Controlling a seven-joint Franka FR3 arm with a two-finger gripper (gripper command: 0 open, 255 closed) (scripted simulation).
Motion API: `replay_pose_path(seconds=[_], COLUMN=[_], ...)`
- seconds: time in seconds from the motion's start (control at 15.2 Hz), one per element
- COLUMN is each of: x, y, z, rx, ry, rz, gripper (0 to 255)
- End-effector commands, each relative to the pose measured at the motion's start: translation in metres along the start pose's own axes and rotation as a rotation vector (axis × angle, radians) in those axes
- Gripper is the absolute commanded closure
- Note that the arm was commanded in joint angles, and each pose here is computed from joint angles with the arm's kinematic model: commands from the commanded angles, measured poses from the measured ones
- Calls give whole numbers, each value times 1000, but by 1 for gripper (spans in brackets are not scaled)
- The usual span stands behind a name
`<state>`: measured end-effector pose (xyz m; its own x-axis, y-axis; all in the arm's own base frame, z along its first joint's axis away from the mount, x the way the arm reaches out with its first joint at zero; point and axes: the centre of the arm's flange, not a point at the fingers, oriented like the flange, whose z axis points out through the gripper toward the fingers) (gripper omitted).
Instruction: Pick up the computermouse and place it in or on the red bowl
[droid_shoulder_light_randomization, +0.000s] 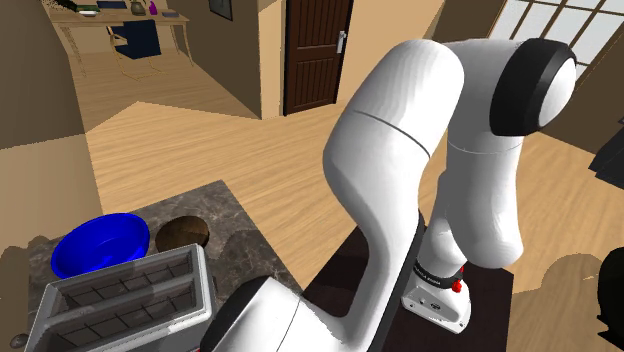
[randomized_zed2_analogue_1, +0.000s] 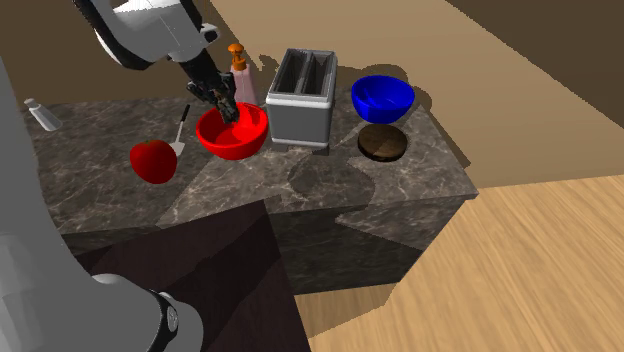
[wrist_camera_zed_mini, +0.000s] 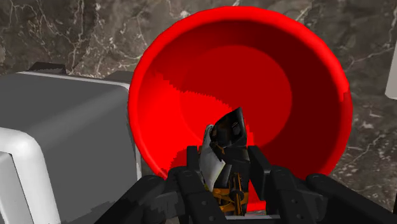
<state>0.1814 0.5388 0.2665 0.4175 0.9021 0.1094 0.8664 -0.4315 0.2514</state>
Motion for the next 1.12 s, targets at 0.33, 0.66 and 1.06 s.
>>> replay_pose_path(seconds=[0.33,0.66,1.06], x=[-3,-5,-5], y=[-11,-14,-14], z=[36,48,48], rx=[0,0,0], ry=[0,0,0], rz=[0,0,0], gripper=[255,255,0])
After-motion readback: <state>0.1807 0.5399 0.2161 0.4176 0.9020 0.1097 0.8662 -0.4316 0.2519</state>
